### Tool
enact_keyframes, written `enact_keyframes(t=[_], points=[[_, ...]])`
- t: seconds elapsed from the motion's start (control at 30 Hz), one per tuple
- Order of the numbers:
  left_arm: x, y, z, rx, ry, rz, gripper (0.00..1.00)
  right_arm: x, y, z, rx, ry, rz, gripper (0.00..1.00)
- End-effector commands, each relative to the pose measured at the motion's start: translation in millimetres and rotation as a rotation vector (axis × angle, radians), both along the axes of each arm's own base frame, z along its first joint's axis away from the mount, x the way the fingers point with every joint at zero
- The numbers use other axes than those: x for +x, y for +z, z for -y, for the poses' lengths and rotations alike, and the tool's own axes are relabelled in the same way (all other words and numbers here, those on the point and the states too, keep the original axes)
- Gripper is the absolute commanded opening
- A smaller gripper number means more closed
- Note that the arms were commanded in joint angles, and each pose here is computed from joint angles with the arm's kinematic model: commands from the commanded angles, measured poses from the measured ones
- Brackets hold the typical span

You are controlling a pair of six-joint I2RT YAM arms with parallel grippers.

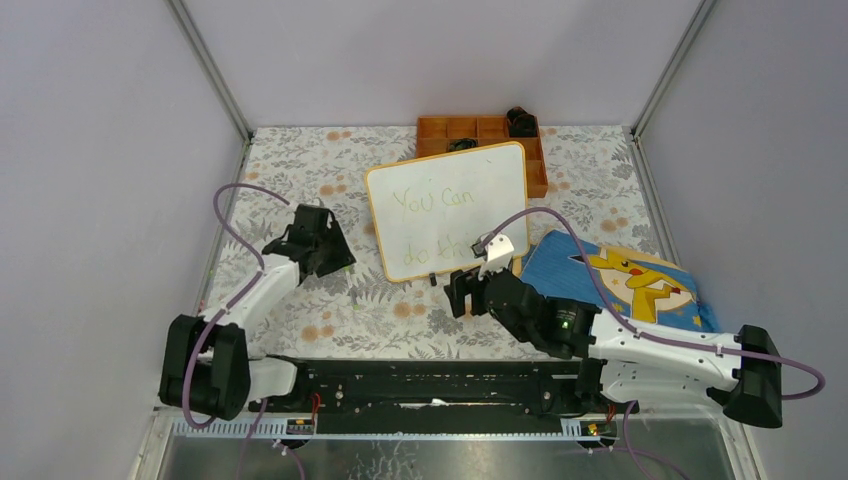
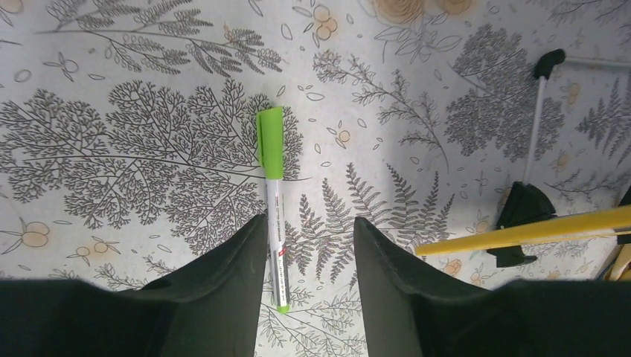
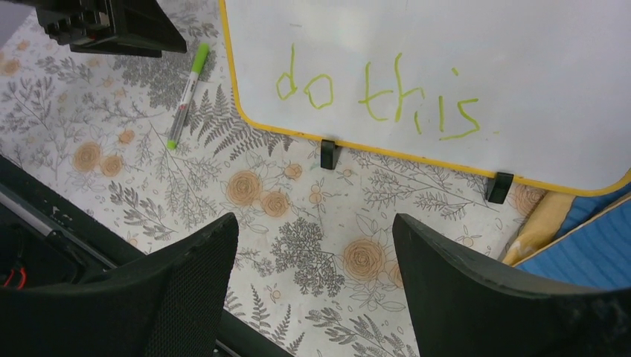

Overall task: Write a sentence on the whiteboard
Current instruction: Place the whiteboard marker at the center of the board, then reset both arms

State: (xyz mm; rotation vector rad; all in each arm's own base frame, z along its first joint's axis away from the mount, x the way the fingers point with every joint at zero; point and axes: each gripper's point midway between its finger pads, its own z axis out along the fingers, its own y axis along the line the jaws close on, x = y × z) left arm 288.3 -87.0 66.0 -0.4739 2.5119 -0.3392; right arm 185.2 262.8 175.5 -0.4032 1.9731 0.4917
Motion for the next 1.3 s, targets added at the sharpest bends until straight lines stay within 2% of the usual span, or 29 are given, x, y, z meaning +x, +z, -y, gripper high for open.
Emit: enact_keyframes(t=[0.0,0.1,0.13,0.2,0.23,0.4,0.53,0.8,1.0,1.17,1.27], points=[[12,28,-7,0.043,0.019,0.137,0.53,16,52,5,0.101,-0.090,0.089,0.83],[14,51,-7,0.054,0.024,0.238,0.53,25,70,14,0.136,-0.161,0.127,0.84],[14,59,-6,0.050,0.027,0.276,0.53,27,76,16,0.152,-0.184,0.138,0.87],[13,73,-6,0.040,0.031,0.344,0.54,32,85,21,0.191,-0.239,0.153,0.99],[13,78,-6,0.037,0.035,0.371,0.54,34,89,22,0.196,-0.260,0.156,1.00],[9,98,-5,0.054,0.043,0.461,0.57,49,94,34,0.121,-0.392,0.135,1.00],[7,107,-5,0.049,0.051,0.506,0.60,62,80,41,0.072,-0.430,0.131,1.00],[8,116,-3,0.061,0.075,0.528,0.68,77,64,73,0.266,-0.536,0.161,1.00],[10,123,-1,0.057,0.077,0.554,0.72,91,48,75,0.051,-0.527,0.019,1.00],[14,128,-8,0.050,0.146,0.583,0.82,103,65,81,0.046,-0.656,0.030,1.00],[15,132,2,0.038,0.090,0.562,0.85,106,79,81,0.017,-0.649,0.050,1.00]])
